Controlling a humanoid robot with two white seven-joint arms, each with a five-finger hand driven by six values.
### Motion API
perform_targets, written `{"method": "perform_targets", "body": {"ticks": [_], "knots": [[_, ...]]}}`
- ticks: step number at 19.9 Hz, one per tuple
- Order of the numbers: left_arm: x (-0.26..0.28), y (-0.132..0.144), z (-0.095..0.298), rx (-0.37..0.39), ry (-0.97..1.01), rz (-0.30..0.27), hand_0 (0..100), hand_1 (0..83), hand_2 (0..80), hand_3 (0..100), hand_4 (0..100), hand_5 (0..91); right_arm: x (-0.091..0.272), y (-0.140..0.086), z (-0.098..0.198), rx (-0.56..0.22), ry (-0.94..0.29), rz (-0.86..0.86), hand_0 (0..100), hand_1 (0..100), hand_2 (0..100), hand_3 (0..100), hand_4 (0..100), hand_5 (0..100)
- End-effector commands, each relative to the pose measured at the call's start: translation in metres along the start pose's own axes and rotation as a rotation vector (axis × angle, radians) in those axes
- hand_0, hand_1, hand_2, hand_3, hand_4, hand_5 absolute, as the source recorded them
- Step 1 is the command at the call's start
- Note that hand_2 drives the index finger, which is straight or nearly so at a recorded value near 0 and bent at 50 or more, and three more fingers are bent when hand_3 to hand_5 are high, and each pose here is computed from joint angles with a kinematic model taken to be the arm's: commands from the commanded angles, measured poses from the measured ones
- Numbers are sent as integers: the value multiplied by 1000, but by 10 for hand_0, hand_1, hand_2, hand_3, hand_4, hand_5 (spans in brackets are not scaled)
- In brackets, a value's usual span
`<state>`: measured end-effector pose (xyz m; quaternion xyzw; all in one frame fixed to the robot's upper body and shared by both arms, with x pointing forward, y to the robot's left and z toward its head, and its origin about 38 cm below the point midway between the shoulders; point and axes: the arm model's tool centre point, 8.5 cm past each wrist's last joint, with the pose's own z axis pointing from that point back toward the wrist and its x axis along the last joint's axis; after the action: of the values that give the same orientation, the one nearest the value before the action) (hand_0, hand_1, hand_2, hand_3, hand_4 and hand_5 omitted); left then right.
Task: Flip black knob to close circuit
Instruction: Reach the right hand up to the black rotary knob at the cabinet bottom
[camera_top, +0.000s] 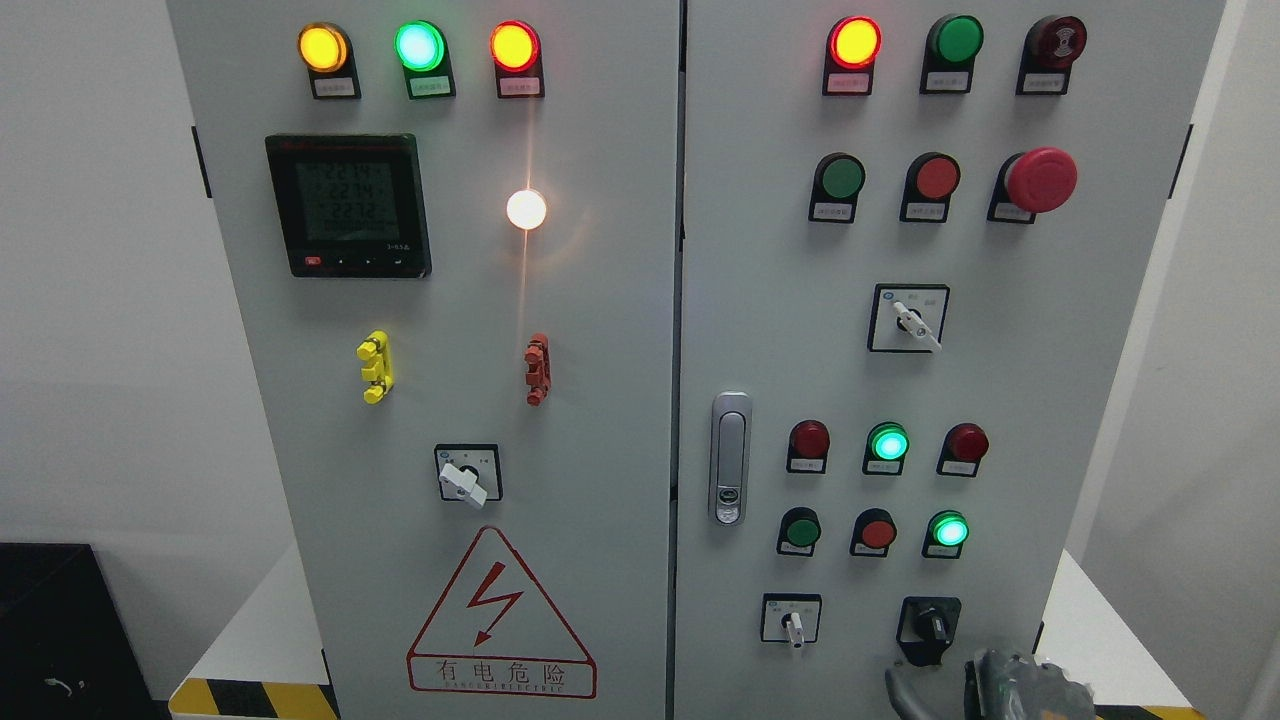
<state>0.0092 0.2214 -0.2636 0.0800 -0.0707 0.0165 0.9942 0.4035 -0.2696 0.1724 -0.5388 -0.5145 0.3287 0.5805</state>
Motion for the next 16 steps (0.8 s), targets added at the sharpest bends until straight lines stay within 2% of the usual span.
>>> {"method": "perform_targets", "body": {"ticks": [1,10,16], "knots": [[0,0,0,-1,0,0,120,556,0,0,0,0,-3,-6,-5,-10,14,4,0,0,960,1000,1000,1000],[0,0,0,-1,0,0,120,556,0,0,0,0,1,-8,-9,-11,11,-1,0,0,959,1000,1000,1000],[0,0,0,-1,-2,1,120,556,0,0,0,0,-5,-1,-13,-2,24,52,0,0,957,1000,1000,1000]]}}
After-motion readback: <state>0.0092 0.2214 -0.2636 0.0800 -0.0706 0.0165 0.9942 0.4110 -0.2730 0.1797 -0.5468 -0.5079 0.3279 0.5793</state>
